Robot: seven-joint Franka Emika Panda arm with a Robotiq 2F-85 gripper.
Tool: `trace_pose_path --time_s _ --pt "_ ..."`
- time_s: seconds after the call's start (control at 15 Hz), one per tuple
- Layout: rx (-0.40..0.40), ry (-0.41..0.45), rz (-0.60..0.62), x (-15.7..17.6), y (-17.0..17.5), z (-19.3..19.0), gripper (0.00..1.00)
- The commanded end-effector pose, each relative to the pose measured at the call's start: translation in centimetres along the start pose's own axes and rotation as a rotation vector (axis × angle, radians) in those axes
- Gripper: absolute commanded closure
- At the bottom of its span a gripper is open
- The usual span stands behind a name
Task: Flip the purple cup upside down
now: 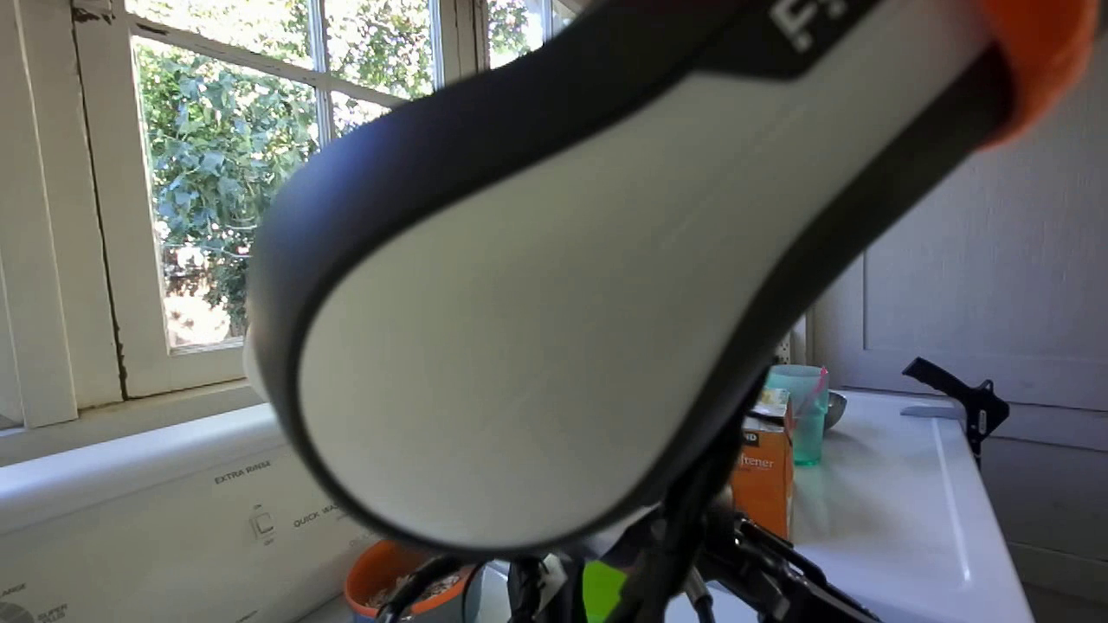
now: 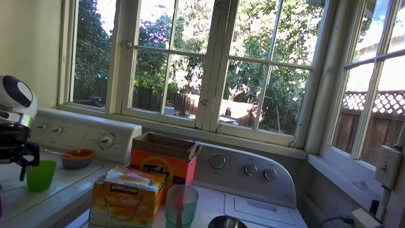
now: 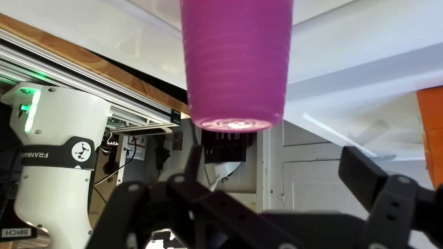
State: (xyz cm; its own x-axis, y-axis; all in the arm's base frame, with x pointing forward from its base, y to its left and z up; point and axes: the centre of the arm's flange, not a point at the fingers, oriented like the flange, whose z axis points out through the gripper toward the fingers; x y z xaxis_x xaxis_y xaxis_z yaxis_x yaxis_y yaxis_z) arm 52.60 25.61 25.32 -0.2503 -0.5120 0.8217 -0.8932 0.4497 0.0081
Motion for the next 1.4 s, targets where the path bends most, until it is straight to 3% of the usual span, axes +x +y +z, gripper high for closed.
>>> trace_pose_path --time_s 0.0,0.67,1.33 --pt "-0.006 -0.061 0.081 2.0 0.9 0.9 0.0" --pt "0.051 -0.177 0.162 7.0 0.8 0.9 0.0" --pt "0.137 -0.314 0.166 12.2 1.6 3.6 0.0"
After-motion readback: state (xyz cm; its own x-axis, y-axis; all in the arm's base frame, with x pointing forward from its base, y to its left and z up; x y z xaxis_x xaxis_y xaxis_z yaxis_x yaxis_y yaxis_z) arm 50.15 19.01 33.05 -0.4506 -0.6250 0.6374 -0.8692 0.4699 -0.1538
